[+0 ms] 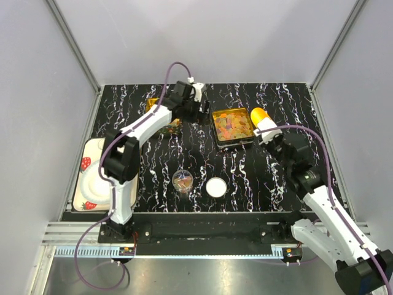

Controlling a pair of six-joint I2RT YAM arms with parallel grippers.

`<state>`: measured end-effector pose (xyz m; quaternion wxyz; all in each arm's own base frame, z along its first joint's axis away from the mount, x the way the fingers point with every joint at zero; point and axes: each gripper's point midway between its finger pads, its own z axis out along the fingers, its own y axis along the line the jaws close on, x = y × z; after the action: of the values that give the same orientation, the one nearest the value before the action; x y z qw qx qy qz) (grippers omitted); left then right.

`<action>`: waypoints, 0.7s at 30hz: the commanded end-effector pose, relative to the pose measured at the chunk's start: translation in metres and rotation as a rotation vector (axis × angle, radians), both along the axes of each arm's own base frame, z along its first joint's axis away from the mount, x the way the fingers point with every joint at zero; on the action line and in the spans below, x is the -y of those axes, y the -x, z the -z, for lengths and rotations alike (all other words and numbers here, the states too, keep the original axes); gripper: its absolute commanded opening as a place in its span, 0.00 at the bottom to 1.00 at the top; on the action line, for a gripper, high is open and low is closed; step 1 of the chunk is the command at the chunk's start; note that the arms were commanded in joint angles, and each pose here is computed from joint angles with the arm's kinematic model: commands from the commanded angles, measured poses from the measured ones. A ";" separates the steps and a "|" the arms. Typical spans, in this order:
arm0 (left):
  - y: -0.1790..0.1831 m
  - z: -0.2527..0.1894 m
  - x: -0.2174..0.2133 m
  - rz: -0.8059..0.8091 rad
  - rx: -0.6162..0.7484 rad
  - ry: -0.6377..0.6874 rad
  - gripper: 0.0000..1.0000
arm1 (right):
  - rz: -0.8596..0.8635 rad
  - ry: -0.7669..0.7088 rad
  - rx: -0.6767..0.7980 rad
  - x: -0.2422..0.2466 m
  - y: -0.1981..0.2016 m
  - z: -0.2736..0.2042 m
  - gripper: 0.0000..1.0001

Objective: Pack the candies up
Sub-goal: Move the storage box to the center of the board.

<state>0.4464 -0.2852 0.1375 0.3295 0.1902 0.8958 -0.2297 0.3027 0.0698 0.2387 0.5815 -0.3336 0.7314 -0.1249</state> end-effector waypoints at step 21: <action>-0.024 0.080 0.044 -0.175 -0.093 -0.255 0.99 | -0.112 -0.118 -0.008 -0.010 0.016 -0.005 0.00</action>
<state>0.4547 -0.3313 0.0497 0.2558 0.1660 0.9460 -0.1098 0.2898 0.0709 0.2358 0.5888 -0.3335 0.7329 -0.0705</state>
